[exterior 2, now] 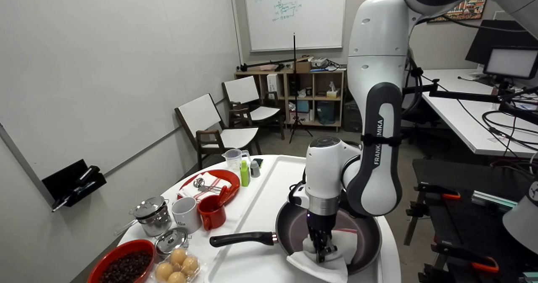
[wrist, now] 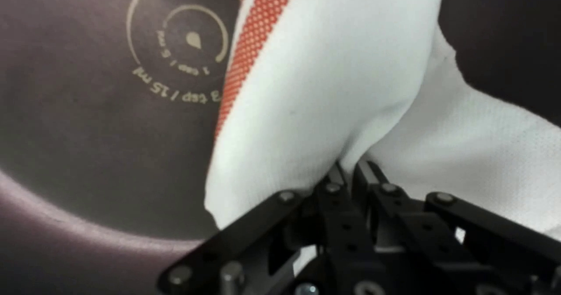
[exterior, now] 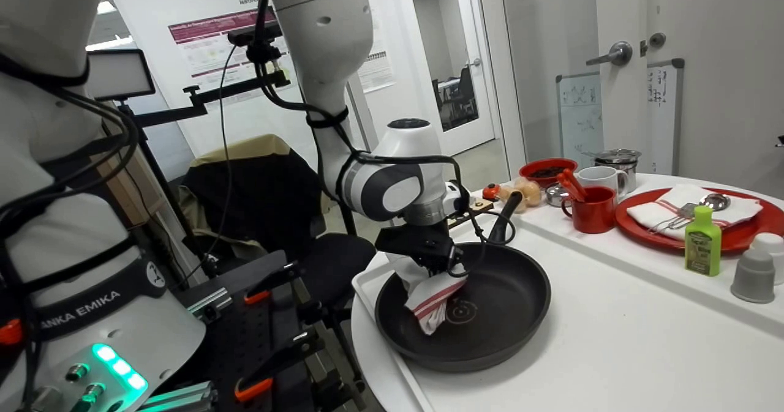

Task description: Use the tissue to wipe the pan

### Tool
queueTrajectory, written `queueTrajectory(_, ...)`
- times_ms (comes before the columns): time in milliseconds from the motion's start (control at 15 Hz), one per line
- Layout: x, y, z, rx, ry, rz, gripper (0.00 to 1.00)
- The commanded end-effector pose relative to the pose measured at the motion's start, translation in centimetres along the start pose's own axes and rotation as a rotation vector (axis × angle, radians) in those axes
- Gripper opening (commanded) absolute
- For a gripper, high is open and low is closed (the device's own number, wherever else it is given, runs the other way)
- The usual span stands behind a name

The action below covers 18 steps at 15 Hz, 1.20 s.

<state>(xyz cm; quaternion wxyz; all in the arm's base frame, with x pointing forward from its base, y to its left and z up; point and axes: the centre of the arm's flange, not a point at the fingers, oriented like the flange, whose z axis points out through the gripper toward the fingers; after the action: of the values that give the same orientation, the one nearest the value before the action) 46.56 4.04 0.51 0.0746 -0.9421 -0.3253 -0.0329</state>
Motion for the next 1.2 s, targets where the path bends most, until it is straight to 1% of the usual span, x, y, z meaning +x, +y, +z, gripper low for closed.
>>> queueTrajectory(0, -3.2, -0.3, 1.5, -0.055, -0.172, -0.019, 0.07)
queueTrajectory(267, -4.8, 0.9, 1.5, -0.129, -0.279, -0.014, 0.07)
queueTrajectory(467, -5.6, 1.8, 1.6, -0.165, -0.338, 0.002, 0.07)
queueTrajectory(533, -5.8, 2.2, 1.6, -0.193, -0.348, 0.021, 0.07)
queueTrajectory(667, -6.1, 3.7, 1.1, -0.298, -0.337, 0.073, 0.07)
queueTrajectory(867, -6.7, 6.3, 0.0, -0.449, -0.297, 0.149, 0.07)
queueTrajectory(1000, -7.0, 7.3, -0.3, -0.545, -0.273, 0.185, 0.07)
queueTrajectory(1067, -7.2, 7.6, -0.3, -0.591, -0.261, 0.201, 0.07)
queueTrajectory(1133, -7.3, 7.8, -0.3, -0.615, -0.260, 0.213, 0.07)
